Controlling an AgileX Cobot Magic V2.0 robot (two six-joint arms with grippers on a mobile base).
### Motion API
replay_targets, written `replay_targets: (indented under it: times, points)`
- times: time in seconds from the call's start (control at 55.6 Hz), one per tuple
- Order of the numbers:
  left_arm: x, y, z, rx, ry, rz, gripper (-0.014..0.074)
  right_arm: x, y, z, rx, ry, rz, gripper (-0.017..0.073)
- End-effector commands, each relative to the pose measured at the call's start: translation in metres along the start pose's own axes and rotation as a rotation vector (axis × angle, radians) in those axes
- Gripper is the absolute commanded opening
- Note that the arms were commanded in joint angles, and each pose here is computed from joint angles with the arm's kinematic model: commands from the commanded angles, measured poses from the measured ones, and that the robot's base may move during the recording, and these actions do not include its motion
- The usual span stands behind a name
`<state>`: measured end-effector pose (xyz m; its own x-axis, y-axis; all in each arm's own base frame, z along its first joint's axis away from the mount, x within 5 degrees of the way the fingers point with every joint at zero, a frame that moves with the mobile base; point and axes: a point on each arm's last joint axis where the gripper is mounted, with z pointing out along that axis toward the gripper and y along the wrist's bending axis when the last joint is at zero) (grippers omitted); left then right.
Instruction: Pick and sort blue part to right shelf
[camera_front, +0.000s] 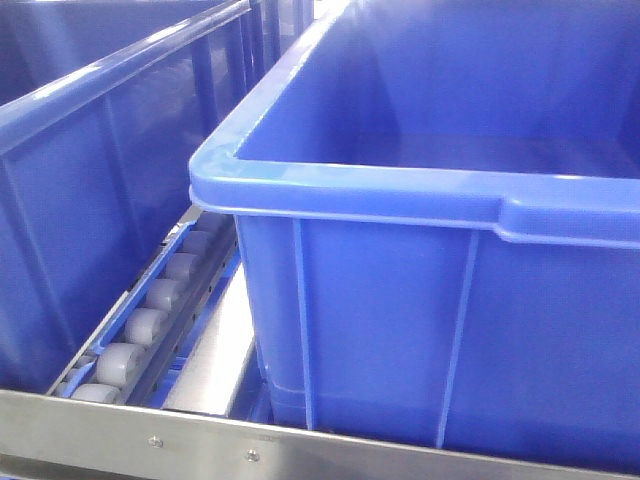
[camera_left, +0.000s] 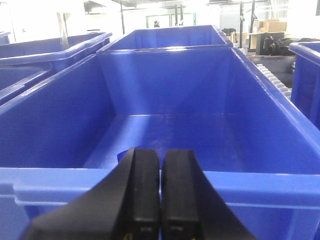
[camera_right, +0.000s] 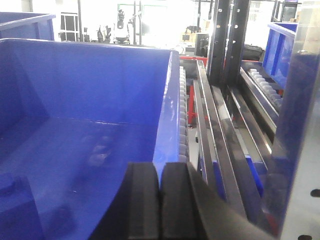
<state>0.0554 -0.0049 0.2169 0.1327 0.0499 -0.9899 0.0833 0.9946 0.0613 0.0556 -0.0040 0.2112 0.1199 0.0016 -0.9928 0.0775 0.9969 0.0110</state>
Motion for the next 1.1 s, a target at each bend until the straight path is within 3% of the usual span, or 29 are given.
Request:
replay_targets:
  times: [0.0,0.09,0.18,0.198,0.306,1.079]
  points:
    - [0.0031,0.0002,-0.0019,-0.006,-0.073,-0.002,0.0123,-0.0053,0.0011,-0.0016,-0.012,-0.071,0.046,0.0058]
    - [0.0031,0.0002,-0.0019,-0.006,-0.073,-0.002,0.0123,-0.0043,-0.0001,-0.0015,0.0,-0.06,0.105,0.0058]
    - [0.0031,0.0002,-0.0019,-0.006,-0.073,-0.002,0.0123,-0.0028,-0.0011,-0.0014,0.012,-0.044,0.123,0.0058]
    - [0.0031,0.0002,-0.0019,-0.006,-0.073,-0.002,0.0123,-0.0025,-0.0015,-0.0014,0.017,-0.041,0.088,0.0058]
    - [0.0031,0.0002,-0.0019,-0.006,-0.073,-0.002,0.0123,-0.0029,-0.0015,-0.0014,0.018,-0.045,0.044,0.0058]
    - [0.0031,0.0002,-0.0019,-0.006,-0.073,-0.002,0.0123,-0.0028,-0.0015,-0.0014,0.018,-0.044,0.044,0.0058]
